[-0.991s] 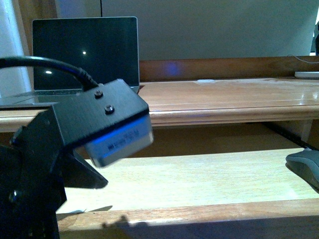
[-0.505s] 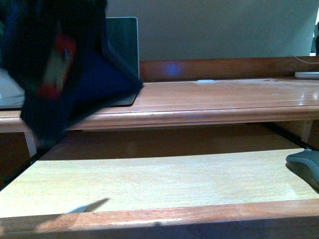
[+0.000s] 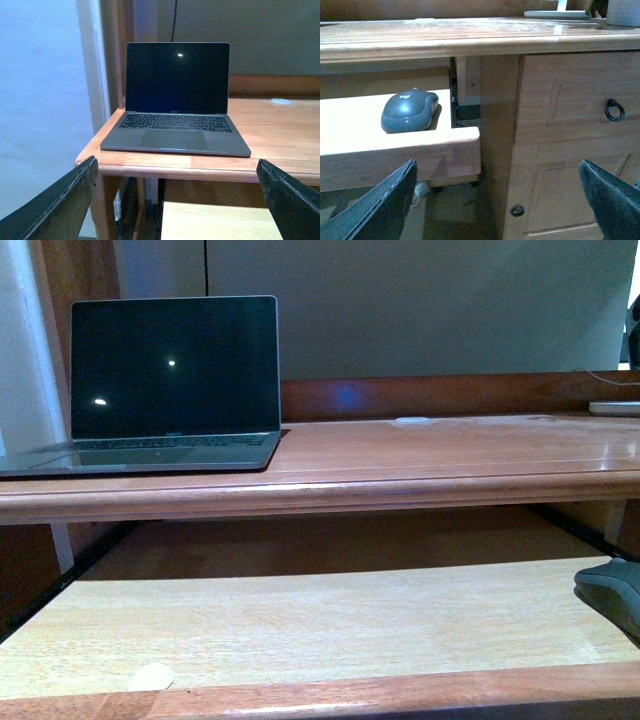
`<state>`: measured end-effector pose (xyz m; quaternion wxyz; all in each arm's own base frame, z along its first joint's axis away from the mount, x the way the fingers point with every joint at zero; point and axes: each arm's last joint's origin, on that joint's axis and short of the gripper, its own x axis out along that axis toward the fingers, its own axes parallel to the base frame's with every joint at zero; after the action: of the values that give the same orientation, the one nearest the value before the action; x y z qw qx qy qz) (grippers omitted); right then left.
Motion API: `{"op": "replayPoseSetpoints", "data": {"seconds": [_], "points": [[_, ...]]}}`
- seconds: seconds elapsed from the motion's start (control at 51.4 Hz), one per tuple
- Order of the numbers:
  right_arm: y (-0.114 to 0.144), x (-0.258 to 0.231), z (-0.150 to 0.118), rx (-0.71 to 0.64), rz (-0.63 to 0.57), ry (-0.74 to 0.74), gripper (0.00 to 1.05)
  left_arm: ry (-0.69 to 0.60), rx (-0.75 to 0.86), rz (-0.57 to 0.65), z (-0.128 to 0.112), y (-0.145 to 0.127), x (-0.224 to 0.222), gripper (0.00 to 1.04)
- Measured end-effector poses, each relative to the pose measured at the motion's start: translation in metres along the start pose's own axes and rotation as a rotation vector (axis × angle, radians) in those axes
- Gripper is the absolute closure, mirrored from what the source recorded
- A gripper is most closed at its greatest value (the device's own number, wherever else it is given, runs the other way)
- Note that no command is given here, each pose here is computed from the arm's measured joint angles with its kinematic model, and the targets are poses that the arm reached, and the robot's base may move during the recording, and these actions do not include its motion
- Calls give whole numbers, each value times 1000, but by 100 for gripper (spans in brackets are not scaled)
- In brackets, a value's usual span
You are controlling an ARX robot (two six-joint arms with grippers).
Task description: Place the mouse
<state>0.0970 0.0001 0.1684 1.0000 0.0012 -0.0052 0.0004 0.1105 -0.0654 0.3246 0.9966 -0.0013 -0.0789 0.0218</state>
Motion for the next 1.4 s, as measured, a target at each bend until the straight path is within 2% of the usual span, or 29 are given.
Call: {"op": "replayPoseSetpoints", "data": {"seconds": [0.175,0.272,0.35,0.505,0.7,0.875,0.972,1.011,1.4], "points": [[0,0,0,0,0,0,7,-25,-84,23,-18,10,-16,9],[0,0,0,0,0,0,7,109,5,-69,-36,15,-18,25],[0,0,0,0,-1,0,7,158,28,-73,-55,23,-20,37],[0,0,0,0,0,0,7,160,15,-65,-75,35,-24,60],[0,0,0,0,0,0,7,164,11,-58,-105,49,-27,103],[0,0,-1,7,25,21,7,163,8,-55,-117,55,-29,102],[6,9,3,67,222,212,7,162,5,-75,-124,63,-30,102],[10,15,7,71,254,244,7,165,8,-49,-126,65,-30,102],[57,95,65,-38,288,260,7,165,8,-47,-142,66,-33,102]]}}
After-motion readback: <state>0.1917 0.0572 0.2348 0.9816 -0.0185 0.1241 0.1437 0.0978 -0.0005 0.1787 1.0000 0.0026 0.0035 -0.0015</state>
